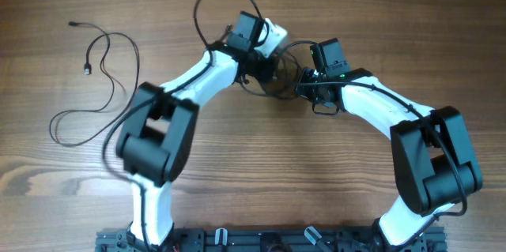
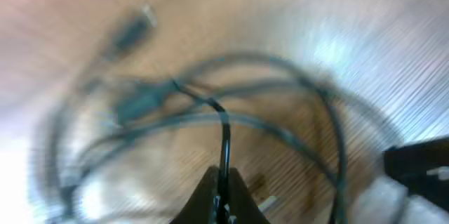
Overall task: Untangle cables
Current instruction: 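Pull the cable far leftward with the left gripper, stretching it out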
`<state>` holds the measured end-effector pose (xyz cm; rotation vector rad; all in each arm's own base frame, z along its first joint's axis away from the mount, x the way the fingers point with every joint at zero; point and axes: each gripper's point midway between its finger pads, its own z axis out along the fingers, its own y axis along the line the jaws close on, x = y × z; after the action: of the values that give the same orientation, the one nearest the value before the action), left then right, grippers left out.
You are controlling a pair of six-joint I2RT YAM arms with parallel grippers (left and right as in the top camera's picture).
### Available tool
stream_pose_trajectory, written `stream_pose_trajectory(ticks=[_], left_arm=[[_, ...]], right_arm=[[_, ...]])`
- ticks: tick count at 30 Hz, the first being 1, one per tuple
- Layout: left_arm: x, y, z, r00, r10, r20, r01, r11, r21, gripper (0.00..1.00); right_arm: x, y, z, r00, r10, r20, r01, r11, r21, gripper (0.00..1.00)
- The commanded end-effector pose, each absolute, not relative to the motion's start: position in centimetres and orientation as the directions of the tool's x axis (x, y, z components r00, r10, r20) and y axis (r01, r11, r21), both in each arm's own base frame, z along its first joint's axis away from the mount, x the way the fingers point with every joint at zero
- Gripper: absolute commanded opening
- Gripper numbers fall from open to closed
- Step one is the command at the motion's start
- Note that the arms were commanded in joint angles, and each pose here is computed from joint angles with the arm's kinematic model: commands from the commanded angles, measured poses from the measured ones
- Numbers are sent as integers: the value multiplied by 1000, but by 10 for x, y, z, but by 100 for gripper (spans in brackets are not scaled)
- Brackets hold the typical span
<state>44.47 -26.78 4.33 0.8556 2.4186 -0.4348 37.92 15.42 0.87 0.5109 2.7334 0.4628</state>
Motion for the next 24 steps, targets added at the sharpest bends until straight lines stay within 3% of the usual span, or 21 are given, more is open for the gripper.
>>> stream_pose_trajectory(ticks=[1,6,12,18,24], left_arm=[[475,-230,176,-578,280,-767,491,870,-52,4],[478,-153,298,-454,-21,-891,264,952,-157,4],[455,-31,393,-245,-401,-883,-6,911,-412,4],[429,102,411,-26,-613,-789,-272,764,-585,4],[395,194,395,91,-658,-747,-466,635,-616,4]], right_arm=[[380,143,12,-867,412,-281,315,889,333,4],[380,140,8,-863,417,-284,325,890,320,4],[381,139,3,-857,434,-277,346,884,313,4],[382,136,2,-852,437,-287,352,886,303,4],[387,128,3,-837,448,-315,366,885,286,4]])
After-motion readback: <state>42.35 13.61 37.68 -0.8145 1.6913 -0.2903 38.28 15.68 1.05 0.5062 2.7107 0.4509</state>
